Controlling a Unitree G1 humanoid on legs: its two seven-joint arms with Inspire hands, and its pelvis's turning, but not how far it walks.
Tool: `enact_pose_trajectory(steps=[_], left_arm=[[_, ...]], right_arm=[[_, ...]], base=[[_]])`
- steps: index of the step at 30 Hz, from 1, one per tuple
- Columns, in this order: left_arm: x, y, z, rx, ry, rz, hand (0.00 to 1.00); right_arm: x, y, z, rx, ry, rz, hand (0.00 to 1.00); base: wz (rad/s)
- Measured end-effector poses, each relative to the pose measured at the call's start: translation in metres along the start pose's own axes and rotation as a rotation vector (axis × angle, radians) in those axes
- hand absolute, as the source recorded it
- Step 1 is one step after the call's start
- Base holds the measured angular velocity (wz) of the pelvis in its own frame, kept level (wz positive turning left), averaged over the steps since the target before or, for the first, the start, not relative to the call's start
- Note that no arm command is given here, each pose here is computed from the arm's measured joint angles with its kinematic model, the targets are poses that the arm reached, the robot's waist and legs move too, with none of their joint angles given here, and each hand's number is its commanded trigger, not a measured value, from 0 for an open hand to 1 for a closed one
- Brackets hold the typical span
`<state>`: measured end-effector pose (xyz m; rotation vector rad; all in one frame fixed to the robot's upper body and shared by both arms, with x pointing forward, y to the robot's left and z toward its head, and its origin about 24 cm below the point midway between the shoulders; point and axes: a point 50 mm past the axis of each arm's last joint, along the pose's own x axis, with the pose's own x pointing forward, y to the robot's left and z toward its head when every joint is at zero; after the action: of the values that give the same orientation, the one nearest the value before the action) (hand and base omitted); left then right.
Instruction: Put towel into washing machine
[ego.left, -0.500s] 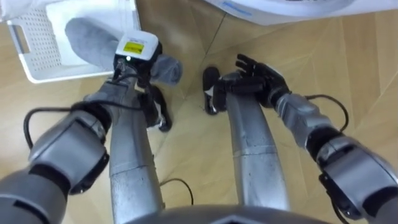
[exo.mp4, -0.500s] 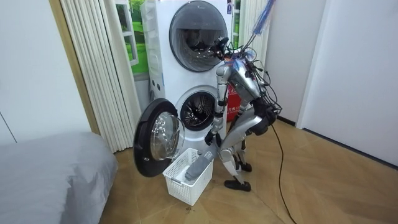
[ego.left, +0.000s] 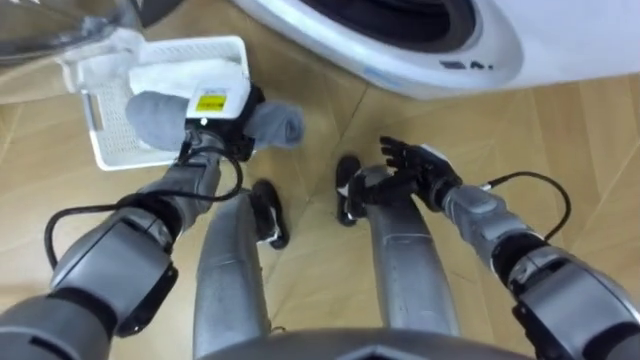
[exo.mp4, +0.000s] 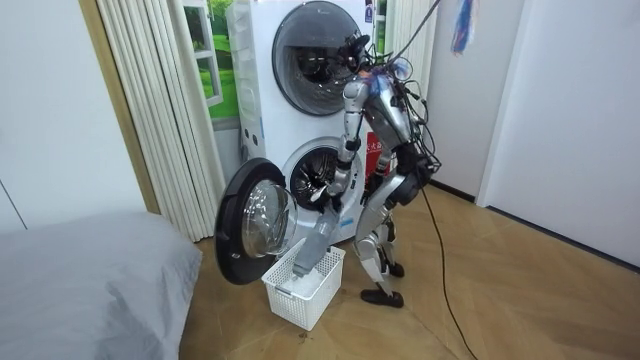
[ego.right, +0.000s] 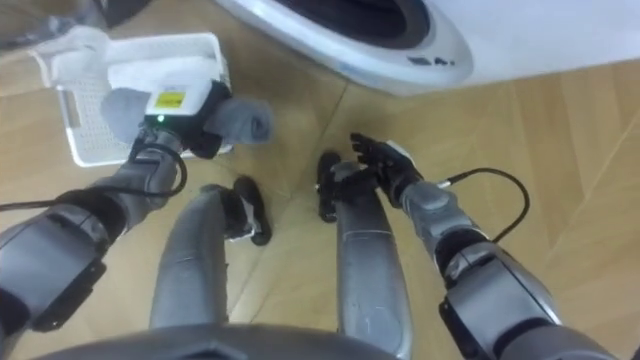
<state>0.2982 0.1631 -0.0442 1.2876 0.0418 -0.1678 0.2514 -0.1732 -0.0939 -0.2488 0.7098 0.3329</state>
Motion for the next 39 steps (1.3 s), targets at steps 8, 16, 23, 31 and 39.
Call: enact_pose_trajectory(steps=[8, 16, 23, 31, 39], left_arm=[[-0.017, -0.018, 0.009, -0.339, 0.094, 0.004, 1.0], [-0.031, -0.037, 0.031, -0.774, 0.128, -0.183, 1.0], [-0.036, -0.043, 0.029, -1.061, 0.135, -0.368, 1.0], [-0.041, -0.049, 0.045, -1.384, 0.078, -0.497, 1.0], [-0.041, -0.046, 0.057, -1.471, 0.004, -0.571, 1.0]], right_arm=[[0.0, 0.004, -0.002, -0.052, 0.009, -0.002, 0.0], [0.0, 0.016, 0.003, -0.02, -0.059, 0.029, 0.0], [-0.003, 0.019, -0.006, -0.026, -0.044, 0.039, 0.0], [-0.004, 0.021, -0.009, 0.0, -0.047, 0.051, 0.0], [-0.006, 0.021, -0.016, -0.014, -0.025, 0.047, 0.0]], base=[[0.07], [0.0], [-0.02], [0.02], [-0.02]])
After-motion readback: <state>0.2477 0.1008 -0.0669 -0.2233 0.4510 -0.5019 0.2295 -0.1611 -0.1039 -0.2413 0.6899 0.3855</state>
